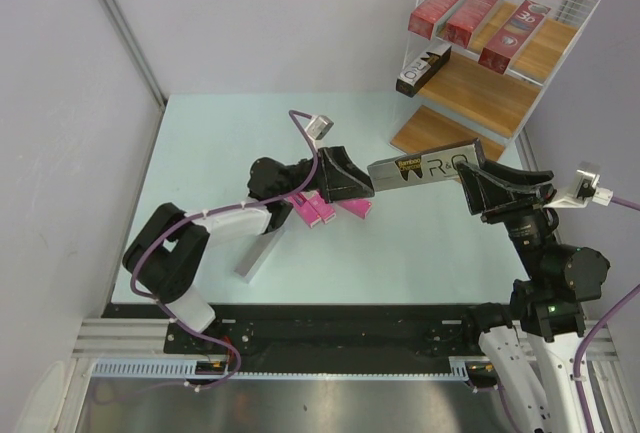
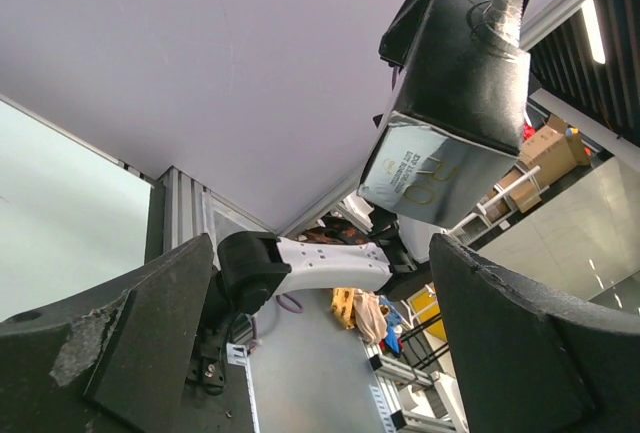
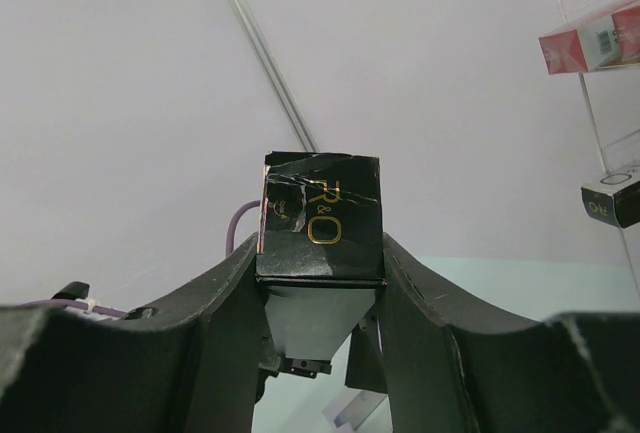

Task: Place and organize the toothpastes onto the shelf
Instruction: Pick up the toothpaste from the center of the board, then place the toothpaste on the shelf, then pick up the toothpaste from the center of the board.

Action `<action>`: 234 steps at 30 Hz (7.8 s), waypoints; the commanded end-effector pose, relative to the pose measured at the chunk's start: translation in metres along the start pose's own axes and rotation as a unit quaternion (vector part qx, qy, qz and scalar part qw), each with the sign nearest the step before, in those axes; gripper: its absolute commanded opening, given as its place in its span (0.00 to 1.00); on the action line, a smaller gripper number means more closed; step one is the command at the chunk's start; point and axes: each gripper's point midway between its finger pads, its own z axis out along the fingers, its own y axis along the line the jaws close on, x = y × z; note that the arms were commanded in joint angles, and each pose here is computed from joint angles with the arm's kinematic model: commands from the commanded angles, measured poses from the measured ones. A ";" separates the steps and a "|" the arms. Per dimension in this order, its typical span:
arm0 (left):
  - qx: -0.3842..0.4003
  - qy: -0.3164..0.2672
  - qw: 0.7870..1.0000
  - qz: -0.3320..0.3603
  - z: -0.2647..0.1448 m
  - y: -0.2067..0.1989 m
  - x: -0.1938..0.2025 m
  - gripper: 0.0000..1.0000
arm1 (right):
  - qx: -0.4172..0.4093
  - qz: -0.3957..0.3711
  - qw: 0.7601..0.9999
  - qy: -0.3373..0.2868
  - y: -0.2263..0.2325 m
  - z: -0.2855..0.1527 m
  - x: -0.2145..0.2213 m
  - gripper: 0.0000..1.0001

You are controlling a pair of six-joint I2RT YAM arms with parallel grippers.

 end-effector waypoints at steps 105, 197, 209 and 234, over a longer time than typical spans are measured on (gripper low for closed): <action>-0.169 -0.208 0.963 -0.024 0.081 0.126 -0.097 0.00 | 0.232 -0.079 0.967 0.071 -0.088 -0.051 0.032 0.98; -0.247 -0.257 0.933 0.039 0.040 0.139 -0.174 1.00 | 0.252 -0.060 0.958 0.126 -0.099 -0.049 0.052 0.97; -0.511 -0.114 0.840 0.144 -0.078 0.175 -0.108 1.00 | 0.230 -0.031 0.957 0.172 -0.111 -0.040 0.089 0.97; -0.759 -0.023 0.638 0.125 -0.268 0.141 -0.002 1.00 | 0.230 -0.003 0.934 0.274 -0.144 -0.041 0.155 0.98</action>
